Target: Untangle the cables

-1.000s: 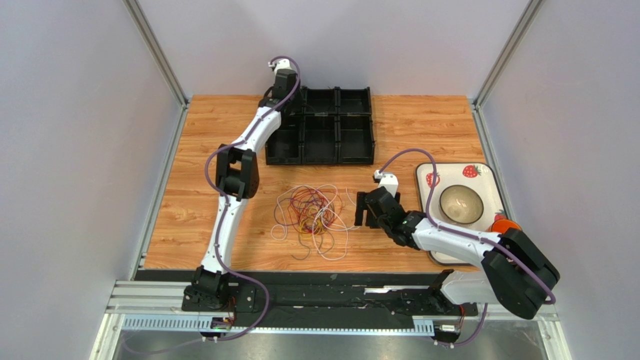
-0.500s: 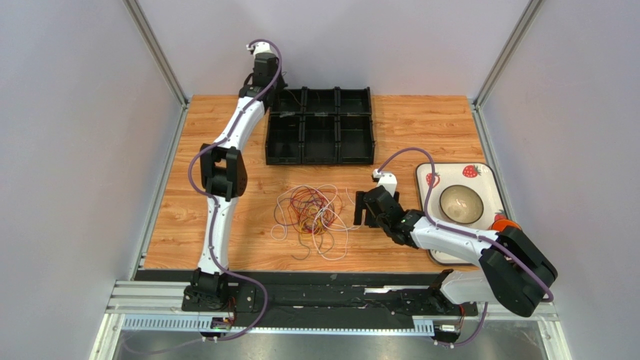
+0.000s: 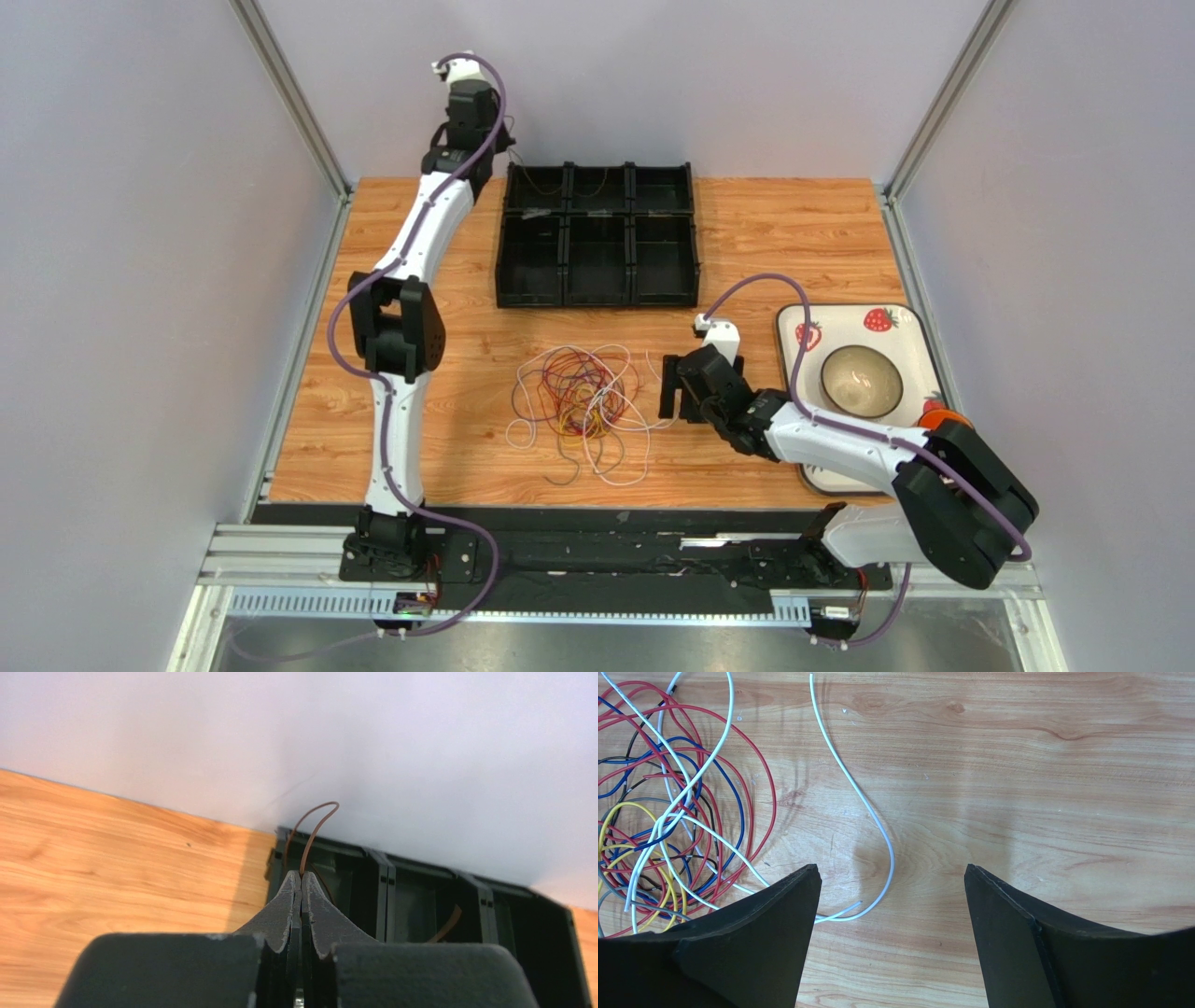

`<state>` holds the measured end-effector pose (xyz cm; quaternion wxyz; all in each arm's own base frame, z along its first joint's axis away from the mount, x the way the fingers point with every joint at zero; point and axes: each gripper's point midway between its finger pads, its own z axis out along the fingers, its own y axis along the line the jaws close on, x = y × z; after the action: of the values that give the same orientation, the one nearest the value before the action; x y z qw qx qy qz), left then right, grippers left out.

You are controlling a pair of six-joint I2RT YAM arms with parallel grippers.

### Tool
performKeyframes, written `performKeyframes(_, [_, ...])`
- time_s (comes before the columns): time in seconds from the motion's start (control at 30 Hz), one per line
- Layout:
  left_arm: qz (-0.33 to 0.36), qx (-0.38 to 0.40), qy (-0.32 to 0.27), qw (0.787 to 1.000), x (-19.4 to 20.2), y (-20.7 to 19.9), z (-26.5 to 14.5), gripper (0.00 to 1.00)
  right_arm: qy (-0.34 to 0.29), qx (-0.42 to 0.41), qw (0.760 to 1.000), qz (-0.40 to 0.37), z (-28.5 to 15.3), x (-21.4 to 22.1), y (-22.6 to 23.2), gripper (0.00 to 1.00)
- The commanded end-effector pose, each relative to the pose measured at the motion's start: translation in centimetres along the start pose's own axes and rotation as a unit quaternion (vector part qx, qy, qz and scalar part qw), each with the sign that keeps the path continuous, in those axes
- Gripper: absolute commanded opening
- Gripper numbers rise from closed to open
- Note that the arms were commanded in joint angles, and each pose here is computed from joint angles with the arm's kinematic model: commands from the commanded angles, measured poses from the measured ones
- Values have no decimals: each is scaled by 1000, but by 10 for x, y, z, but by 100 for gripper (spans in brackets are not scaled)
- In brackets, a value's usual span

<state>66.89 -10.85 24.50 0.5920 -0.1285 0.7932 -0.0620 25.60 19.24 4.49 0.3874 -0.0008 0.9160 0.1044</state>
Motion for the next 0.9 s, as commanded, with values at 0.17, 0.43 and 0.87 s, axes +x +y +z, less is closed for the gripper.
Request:
performKeyframes(0.17, [-27, 14, -103, 994, -105, 9, -48, 0, -21, -12, 1000, 7, 0, -21, 12, 79])
performKeyframes(0.43, [-29, 19, -89, 995, -92, 11, -40, 0, -20, -10, 1000, 6, 1, -20, 12, 79])
performKeyframes(0.87, [100, 14, -112, 989, -86, -43, -50, 0, -20, -10, 1000, 8, 1, -21, 13, 79])
